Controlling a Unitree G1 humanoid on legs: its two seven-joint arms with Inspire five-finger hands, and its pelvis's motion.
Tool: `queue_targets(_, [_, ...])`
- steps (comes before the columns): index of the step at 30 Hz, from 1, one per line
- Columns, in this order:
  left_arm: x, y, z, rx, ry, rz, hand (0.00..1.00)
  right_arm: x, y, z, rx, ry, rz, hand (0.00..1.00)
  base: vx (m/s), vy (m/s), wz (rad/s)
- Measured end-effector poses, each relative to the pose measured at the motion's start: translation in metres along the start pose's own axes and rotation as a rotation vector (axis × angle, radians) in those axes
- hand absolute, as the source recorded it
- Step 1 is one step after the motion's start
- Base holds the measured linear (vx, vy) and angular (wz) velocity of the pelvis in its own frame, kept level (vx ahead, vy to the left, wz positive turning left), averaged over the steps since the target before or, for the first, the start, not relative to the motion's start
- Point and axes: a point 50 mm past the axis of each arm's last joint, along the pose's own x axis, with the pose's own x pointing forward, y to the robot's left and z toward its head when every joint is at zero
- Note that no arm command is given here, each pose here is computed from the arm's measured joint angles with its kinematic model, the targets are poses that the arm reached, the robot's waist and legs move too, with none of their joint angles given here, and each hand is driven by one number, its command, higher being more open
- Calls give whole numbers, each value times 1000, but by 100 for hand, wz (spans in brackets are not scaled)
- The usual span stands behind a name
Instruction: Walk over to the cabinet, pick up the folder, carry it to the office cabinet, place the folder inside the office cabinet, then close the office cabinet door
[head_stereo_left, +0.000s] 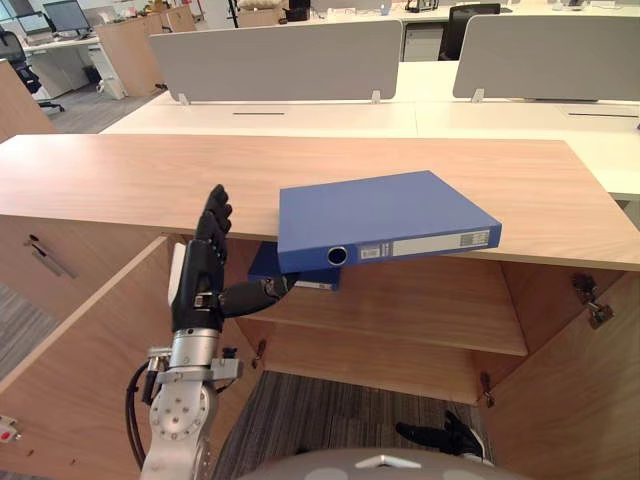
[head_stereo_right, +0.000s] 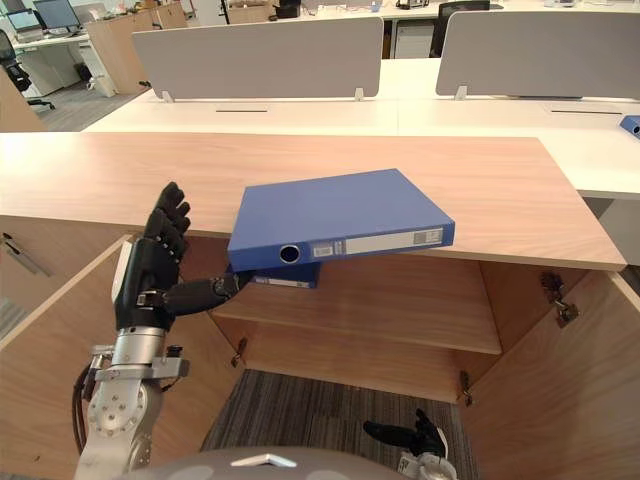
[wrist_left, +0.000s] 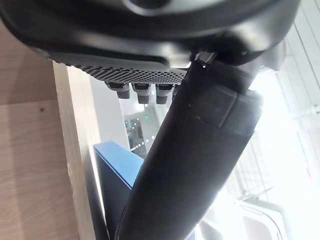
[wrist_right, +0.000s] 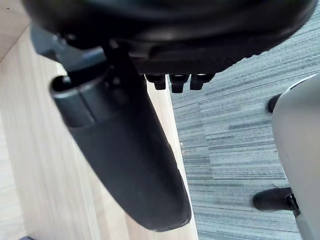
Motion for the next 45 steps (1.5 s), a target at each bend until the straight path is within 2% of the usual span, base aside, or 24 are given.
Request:
queue_targets(12, [3, 3, -6, 253, 13, -118, 100, 0, -11, -7, -12, 37, -25, 100, -32, -10, -8])
queue_targets(21, [7, 5, -6, 376, -6, -129, 100, -3, -16, -17, -14, 68, -35, 100, -12, 0, -1])
queue_targets(33, [6, -2, -7, 384, -18, -54, 100, -4, -22, -27, 20, 110, -70, 100, -5, -1, 0])
queue_targets(45, [2, -18, -17, 436, 6, -116, 100, -5, -22, -31, 22, 133, -79, 100, 0, 0, 0])
